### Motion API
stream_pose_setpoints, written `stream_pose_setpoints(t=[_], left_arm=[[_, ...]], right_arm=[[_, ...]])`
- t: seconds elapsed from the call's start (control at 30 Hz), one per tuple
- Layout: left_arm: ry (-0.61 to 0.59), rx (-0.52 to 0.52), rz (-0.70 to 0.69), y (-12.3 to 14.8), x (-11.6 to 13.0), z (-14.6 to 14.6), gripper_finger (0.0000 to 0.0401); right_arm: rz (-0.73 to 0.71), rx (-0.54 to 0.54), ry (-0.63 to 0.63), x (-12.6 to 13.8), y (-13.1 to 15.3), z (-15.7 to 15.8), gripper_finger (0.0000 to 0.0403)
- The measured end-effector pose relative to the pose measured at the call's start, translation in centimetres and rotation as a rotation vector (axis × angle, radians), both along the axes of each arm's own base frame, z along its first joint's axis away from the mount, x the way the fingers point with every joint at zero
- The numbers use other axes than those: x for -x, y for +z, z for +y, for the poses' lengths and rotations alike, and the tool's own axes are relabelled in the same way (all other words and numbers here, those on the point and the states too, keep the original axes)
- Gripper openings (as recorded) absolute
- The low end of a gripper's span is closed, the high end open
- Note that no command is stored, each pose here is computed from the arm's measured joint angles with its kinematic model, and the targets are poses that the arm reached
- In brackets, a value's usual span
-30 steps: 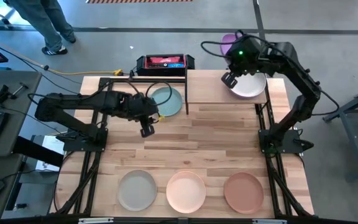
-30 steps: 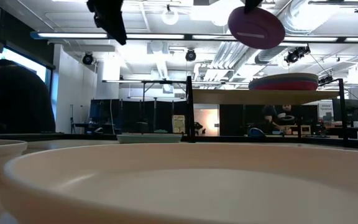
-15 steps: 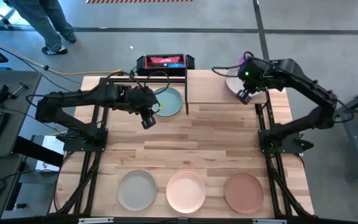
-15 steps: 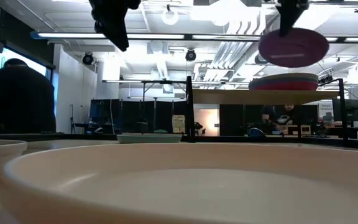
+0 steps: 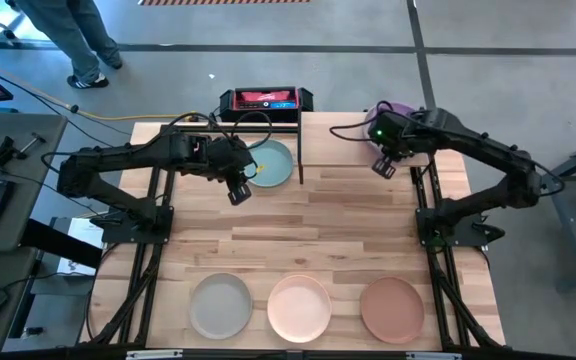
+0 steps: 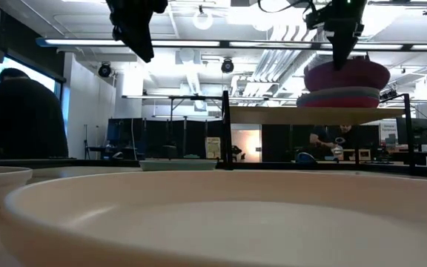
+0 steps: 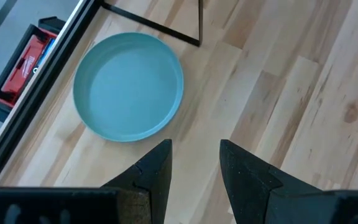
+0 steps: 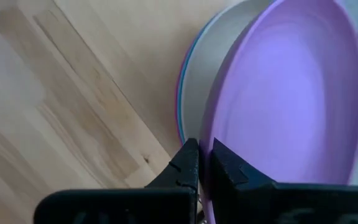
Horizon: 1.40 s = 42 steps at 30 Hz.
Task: Place and stack plates onto a shelf
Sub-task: Stack the violet plate on top of the white plate on the shelf
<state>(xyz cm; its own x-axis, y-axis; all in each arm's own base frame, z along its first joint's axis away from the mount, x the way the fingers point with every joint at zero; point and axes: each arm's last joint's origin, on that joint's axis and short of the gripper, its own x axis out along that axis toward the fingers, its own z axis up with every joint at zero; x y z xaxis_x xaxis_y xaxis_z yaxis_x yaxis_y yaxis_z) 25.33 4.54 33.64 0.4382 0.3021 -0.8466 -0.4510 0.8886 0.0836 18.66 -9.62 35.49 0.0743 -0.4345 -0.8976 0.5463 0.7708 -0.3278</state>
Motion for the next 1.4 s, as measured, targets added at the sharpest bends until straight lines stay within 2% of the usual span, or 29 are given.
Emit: stream_pose_setpoints(t=[0.27, 0.53, 0.63, 0.87, 1.07, 1.4], left_arm=[[0.0, 0.0, -0.001, 0.0, 0.0, 0.0, 0.0124], [0.0, 0.0, -0.002, 0.0, 0.0, 0.0, 0.0124], [0.0, 0.0, -0.002, 0.0, 0.0, 0.0, 0.0124], [0.0, 0.0, -0.002, 0.0, 0.0, 0.0, 0.0124], [0.0, 0.0, -0.002, 0.0, 0.0, 0.0, 0.0124], [0.0, 0.0, -0.002, 0.0, 0.0, 0.0, 0.0124]], right_arm=[[-0.015, 0.03, -0.009, -0.5, -1.2, -0.7, 0.0], [-0.054, -0.007, -0.024, -0.2, -1.3, -2.0, 0.0002], [-0.056, -0.056, -0.039, -0.4, -1.8, -2.7, 0.002], [0.024, -0.075, -0.037, -1.0, -2.8, -3.2, 0.0074], [0.029, -0.032, -0.044, -1.0, -2.1, -3.2, 0.0079], [-0.007, -0.056, -0.047, -0.5, 0.0, -3.1, 0.0079]])
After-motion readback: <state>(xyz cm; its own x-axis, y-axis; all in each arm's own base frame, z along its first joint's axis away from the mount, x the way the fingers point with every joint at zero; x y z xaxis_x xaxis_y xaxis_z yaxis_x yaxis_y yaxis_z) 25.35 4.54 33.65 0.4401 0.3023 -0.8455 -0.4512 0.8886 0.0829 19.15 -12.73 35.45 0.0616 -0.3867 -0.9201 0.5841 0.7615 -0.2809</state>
